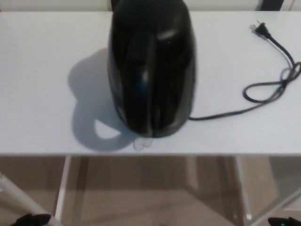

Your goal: The robot walk towards a table in front and click the button on the base of the boilling pot using its left middle finger

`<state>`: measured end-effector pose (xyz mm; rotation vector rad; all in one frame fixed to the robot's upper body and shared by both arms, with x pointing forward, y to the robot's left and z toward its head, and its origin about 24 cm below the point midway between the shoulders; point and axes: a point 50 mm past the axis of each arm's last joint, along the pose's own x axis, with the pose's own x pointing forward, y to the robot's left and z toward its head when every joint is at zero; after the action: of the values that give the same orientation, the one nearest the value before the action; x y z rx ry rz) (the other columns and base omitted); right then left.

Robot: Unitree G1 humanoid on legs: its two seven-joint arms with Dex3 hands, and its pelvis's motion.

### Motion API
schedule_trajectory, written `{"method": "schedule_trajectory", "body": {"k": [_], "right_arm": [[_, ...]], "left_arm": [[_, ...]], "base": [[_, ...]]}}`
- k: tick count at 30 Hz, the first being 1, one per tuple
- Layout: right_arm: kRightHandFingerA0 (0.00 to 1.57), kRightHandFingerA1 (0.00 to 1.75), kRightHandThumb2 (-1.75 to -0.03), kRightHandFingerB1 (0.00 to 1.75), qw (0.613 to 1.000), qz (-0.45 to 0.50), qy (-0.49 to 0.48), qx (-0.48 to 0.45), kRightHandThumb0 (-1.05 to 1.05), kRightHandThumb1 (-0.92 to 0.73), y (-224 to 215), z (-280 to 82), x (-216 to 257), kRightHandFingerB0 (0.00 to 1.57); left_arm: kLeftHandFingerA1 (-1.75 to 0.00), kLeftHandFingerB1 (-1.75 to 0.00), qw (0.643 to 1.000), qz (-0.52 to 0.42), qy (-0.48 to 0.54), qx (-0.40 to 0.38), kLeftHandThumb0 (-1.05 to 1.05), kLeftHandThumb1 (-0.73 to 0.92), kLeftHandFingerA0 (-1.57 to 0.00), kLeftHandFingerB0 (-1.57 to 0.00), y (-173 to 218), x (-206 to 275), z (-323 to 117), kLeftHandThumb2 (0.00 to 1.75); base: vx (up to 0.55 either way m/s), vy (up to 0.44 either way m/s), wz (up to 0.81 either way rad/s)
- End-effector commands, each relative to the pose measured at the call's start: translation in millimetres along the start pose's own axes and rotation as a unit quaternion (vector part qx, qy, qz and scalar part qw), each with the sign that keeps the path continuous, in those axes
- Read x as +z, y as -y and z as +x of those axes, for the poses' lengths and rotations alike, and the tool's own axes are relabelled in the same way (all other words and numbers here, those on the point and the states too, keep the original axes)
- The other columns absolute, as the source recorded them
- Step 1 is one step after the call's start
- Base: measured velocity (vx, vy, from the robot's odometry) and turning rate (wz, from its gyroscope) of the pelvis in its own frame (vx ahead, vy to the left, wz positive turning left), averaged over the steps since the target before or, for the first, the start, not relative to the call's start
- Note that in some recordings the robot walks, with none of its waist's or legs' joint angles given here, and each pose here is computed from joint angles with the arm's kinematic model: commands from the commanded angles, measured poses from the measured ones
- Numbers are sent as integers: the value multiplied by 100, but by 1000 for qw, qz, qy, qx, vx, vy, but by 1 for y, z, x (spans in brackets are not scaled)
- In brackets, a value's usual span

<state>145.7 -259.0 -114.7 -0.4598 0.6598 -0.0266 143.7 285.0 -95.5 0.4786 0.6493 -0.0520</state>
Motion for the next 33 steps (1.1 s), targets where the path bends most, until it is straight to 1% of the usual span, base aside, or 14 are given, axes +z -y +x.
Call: {"method": "schedule_trajectory", "body": {"k": [1, 6, 8, 12, 13, 18, 22, 23, 24, 26, 29, 30, 31, 33], "right_arm": [[67, 52, -54, 44, 1000, -6, -12, -4, -16, -50, 5, -4, -7, 44], [66, 53, -54, 44, 1000, -1, -15, -2, -14, -49, 4, 0, -4, 44], [66, 53, -54, 44, 1000, -11, -15, 1, -15, -50, 5, 0, -4, 44], [65, 52, -54, 44, 1000, -1, -20, 10, -14, -50, 1, 0, -5, 43], [65, 53, -54, 44, 1000, 0, -21, 10, -14, -50, 1, 0, -5, 43], [65, 53, -54, 44, 1000, -5, -23, 19, -16, -50, -1, 3, -2, 44], [64, 52, -54, 43, 999, -24, -24, 21, -17, -51, 3, 3, -2, 43], [63, 52, -54, 44, 999, -26, -22, 24, -17, -51, 3, 3, -2, 42], [63, 52, -54, 43, 999, -24, -25, 25, -16, -51, 1, 1, -4, 42], [62, 52, -54, 43, 999, -10, -31, 28, -14, -52, 0, 1, -5, 42], [60, 51, -55, 43, 999, -4, -33, 31, -12, -53, 0, -1, -8, 41], [61, 52, -54, 43, 999, -2, -34, 29, -12, -52, 1, -1, -9, 42], [61, 52, -54, 43, 999, 2, -33, 28, -10, -52, 1, 0, -8, 42], [62, 52, -54, 44, 999, 3, -31, 26, -10, -51, 0, 1, -6, 42]], "left_arm": [[-49, -44, 1000, 24, 5, -8, -51, 47, -50, -34, -5, -1, -1, 76], [-49, -43, 999, 34, 5, -11, -52, 47, -50, -33, -8, 3, 2, 76], [-49, -44, 999, 33, 4, -11, -52, 47, -51, -34, -7, 3, 2, 76], [-49, -43, 999, 47, 1, -20, -52, 48, -50, -32, -9, 1, 0, 76], [-38, -33, 998, 50, 0, -24, -46, 56, -57, -37, -9, 1, 0, 57], [-37, -33, 997, 58, 2, -43, -44, 56, -56, -38, -10, 3, -1, 57], [-38, -33, 995, 78, 11, -68, -47, 55, -57, -38, 0, 5, -3, 57], [-49, -44, 994, 81, 16, -76, -54, 48, -51, -34, 4, 5, -5, 77], [-50, -44, 992, 88, 17, -85, -55, 48, -52, -34, 6, 5, -8, 78], [-49, -44, 986, 85, 27, -142, -55, 47, -52, -36, 22, 6, -18, 77], [-49, -43, 974, 87, 42, -204, -54, 48, -49, -34, 40, 8, -32, 76], [-37, -33, 967, 96, 52, -232, -48, 55, -53, -38, 49, 9, -41, 57], [-37, -32, 958, 114, 62, -257, -49, 56, -52, -36, 57, 11, -49, 57], [-36, -32, 948, 136, 70, -281, -49, 58, -49, -33, 64, 15, -56, 58]], "base": [[233, 226, -43], [181, 151, -3], [82, 30, 6], [8, -21, 0], [-3, -106, 3], [-31, -195, 7], [-10, -98, -4], [62, 8, -6], [40, 53, -7], [38, 84, -13], [32, 109, -10], [15, 144, 59], [18, 140, -36], [-14, 131, 23]]}}
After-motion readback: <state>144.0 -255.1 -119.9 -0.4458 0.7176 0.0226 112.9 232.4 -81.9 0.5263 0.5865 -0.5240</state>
